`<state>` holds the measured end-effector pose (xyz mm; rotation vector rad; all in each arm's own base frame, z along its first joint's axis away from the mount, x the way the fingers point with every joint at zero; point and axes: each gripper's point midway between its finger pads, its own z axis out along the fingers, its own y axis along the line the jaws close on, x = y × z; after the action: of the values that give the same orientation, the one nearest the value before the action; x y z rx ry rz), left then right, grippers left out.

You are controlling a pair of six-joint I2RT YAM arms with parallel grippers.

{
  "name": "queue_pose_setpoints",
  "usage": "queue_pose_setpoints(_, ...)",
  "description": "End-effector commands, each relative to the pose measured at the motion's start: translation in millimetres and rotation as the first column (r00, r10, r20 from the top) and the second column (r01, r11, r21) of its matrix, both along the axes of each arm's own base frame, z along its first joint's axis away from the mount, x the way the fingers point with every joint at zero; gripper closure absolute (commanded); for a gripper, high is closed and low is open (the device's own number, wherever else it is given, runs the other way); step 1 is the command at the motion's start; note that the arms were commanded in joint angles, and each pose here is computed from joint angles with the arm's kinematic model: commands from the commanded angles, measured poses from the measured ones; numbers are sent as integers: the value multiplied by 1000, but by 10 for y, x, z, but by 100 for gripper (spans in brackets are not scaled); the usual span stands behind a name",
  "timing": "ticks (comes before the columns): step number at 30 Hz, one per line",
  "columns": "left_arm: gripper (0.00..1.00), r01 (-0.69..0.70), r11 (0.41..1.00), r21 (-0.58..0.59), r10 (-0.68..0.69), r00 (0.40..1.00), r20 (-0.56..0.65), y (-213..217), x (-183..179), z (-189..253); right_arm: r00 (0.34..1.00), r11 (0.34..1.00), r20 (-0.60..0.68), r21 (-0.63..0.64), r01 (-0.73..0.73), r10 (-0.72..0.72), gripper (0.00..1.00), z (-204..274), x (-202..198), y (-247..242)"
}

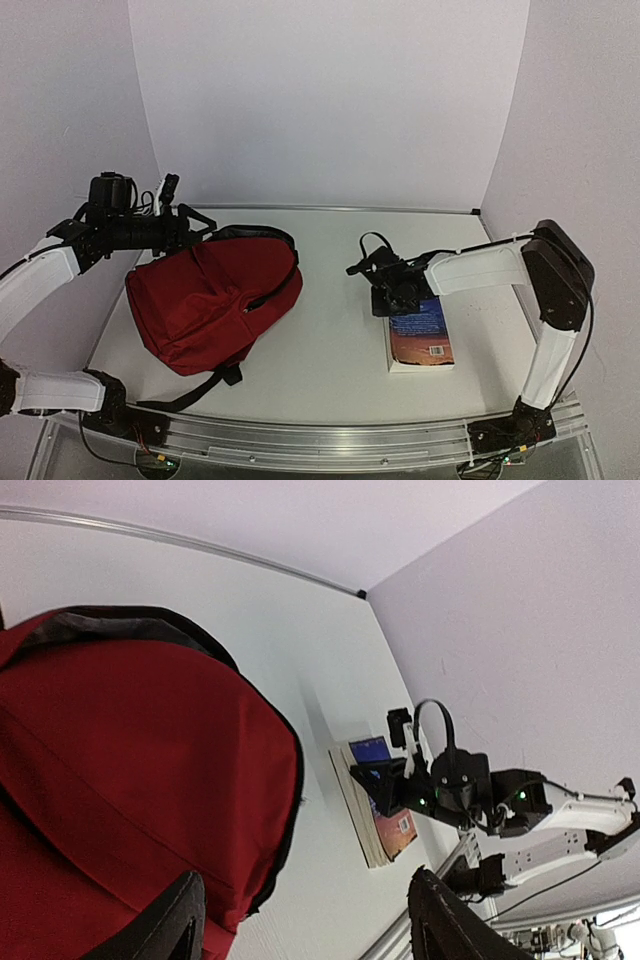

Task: Pack the student bag
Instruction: Pick up the book from the center of the board.

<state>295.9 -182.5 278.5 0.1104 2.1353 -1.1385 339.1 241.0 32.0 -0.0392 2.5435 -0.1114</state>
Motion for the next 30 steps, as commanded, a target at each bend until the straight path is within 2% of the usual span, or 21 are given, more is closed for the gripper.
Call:
queue_pose_setpoints(1,30,15,1000,-18,-15,999,44,-259,-23,206,998,993,-68,117,9,-1,100,-74,-96,-5)
queue_pose_setpoints(5,29,57,997,-52,-53,997,63,-552,-105,229,999,967,-50,255,10,2,100,60,-80,70)
queue_pose_setpoints(8,28,103,992,-66,-99,993,63,-818,-200,171,999,923,-30,384,-8,21,100,200,-89,211)
queue_pose_setpoints(14,26,174,982,-76,-172,985,33,-1274,-347,-93,999,776,17,629,-44,42,100,586,-95,554)
queue_pose_setpoints(19,25,223,971,-89,-224,975,10,-1637,-451,-321,999,700,23,713,-39,33,100,729,-92,672)
queue_pose_setpoints(26,23,290,946,-145,-301,952,-56,-2146,-576,-707,1000,555,21,832,-10,-14,100,915,-62,806)
queue_pose_setpoints(30,22,345,922,-177,-366,925,-99,-2433,-638,-926,999,508,24,861,-9,-23,100,991,-22,873)
